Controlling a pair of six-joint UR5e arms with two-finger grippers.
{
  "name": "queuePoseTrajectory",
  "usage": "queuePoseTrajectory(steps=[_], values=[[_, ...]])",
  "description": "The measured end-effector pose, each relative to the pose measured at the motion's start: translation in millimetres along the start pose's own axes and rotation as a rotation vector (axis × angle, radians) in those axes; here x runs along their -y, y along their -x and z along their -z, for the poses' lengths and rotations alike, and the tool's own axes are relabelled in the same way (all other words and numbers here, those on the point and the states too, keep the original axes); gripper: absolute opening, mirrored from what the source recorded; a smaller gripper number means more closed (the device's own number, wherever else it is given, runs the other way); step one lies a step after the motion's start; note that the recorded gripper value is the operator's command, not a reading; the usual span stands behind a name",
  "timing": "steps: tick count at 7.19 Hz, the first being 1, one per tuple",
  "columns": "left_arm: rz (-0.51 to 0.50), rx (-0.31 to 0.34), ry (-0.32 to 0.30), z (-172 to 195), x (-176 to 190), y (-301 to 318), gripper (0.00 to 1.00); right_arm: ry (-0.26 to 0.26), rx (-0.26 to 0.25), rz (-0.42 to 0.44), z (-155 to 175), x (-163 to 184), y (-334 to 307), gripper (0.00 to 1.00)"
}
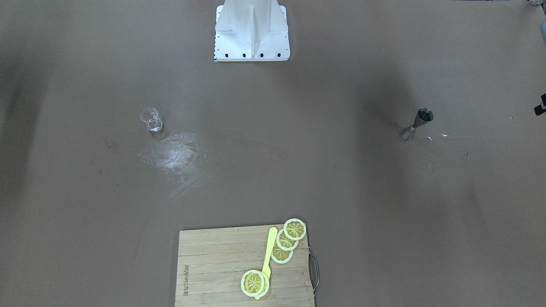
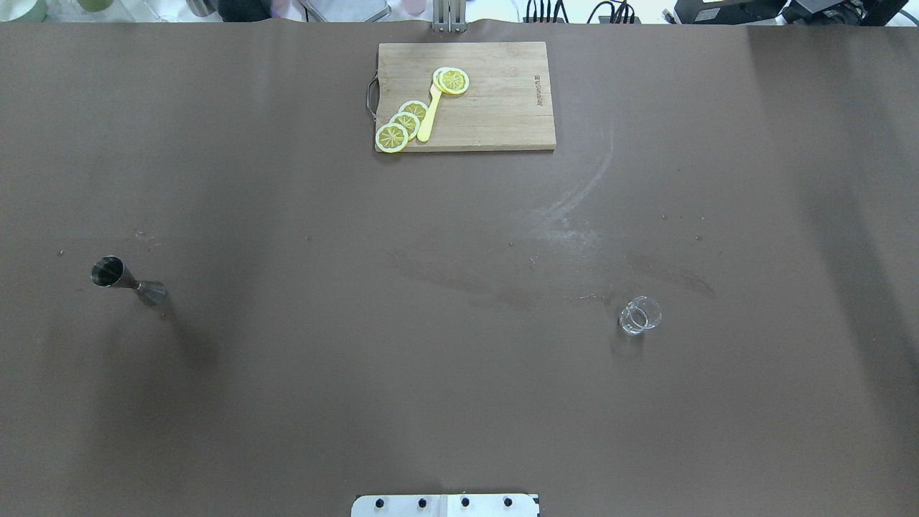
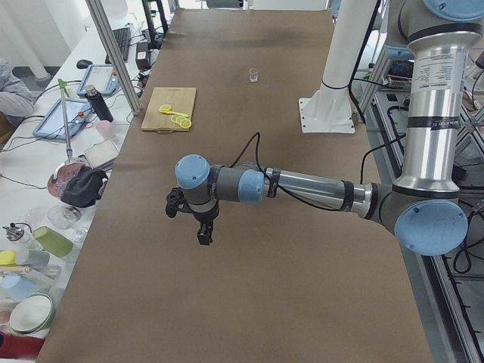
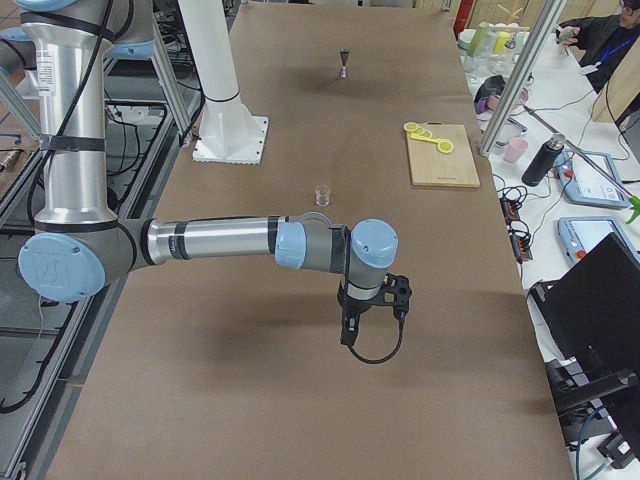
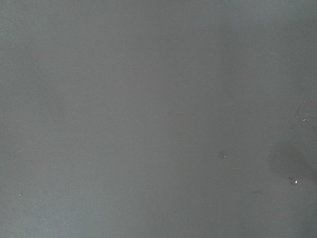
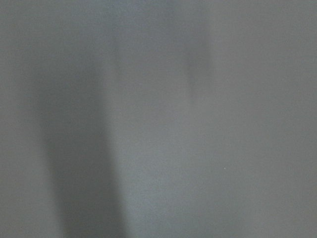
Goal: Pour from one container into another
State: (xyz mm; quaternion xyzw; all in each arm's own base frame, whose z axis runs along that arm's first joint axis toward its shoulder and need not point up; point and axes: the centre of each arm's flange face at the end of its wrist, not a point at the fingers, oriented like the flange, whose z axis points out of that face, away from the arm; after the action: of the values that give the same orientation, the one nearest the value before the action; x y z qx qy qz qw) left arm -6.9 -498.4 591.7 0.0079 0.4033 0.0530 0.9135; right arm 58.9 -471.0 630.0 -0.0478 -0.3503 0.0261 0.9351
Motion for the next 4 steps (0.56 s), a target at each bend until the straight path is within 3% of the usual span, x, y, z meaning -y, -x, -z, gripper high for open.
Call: queuePoseTrajectory(steps=[4], values=[[0.0,0.0,0.0,0.0,0.0,0.0,0.98,-0.001,0.017,0.002,0.7,1.1,2.3,1.0]])
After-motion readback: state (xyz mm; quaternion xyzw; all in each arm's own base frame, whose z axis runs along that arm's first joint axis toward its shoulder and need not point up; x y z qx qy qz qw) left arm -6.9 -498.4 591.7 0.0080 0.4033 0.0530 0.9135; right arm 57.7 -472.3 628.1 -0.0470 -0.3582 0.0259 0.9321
